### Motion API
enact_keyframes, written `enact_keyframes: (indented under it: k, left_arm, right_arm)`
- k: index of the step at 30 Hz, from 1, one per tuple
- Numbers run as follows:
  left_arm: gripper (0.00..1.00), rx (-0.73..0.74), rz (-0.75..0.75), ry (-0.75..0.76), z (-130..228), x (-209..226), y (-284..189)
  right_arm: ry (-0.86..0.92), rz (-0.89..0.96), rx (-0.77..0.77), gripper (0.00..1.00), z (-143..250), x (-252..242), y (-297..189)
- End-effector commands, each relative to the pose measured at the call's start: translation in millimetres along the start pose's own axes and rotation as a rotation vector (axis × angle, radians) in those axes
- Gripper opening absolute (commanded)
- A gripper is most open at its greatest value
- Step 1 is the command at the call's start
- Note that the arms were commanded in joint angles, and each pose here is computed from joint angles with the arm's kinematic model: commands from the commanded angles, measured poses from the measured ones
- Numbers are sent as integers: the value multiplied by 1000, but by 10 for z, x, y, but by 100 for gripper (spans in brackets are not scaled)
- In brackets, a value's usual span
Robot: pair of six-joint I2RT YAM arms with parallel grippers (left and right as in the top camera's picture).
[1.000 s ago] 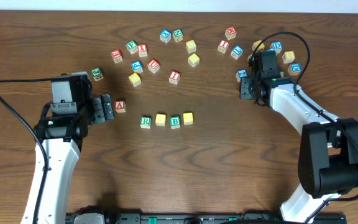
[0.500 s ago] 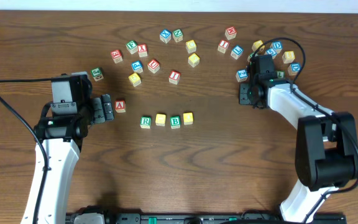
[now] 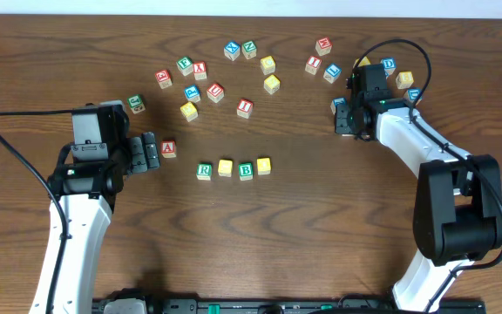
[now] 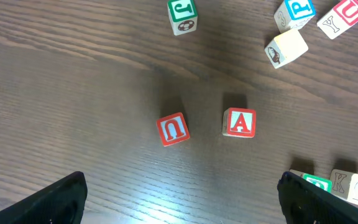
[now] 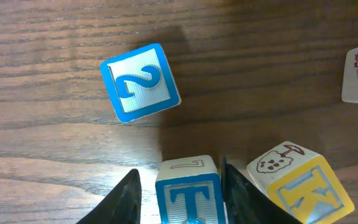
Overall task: Spell out ROBOT
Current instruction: 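Lower the right gripper around the blue T block, then close the right gripper on the T block and lift it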
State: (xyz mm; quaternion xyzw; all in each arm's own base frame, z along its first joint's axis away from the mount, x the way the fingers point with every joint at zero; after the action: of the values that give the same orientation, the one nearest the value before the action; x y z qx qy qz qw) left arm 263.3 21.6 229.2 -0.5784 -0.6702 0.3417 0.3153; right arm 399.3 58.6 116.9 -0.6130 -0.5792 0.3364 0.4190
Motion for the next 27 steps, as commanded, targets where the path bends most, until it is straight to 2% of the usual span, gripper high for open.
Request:
enact_keyframes:
  k: [1,16,27]
  left_arm:
    - [96,-26,-3,0,-82,11,-58]
    - [96,-26,-3,0,-82,11,-58]
    - [96,-26,-3,0,-82,11,-58]
  right_arm:
    - [20,4,0,37,-45,-35,37]
    - [15,24,60,39,-131,-33,147]
    - [-8,42,145,41,-20,-62,126]
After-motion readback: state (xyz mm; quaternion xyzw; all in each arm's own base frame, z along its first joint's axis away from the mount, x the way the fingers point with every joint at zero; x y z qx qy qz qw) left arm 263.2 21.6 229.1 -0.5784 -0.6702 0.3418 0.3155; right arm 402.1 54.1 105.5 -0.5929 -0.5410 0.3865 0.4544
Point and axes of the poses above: each gripper's point midway between its finger pads, its own y axis out along the fingers, its own x axis along the line the jaws close on, z = x × y, the point moved 10 cm from there along -y, back along the fingers, and after that the axes turned 3 degrees about y, right-handed, at the moved point
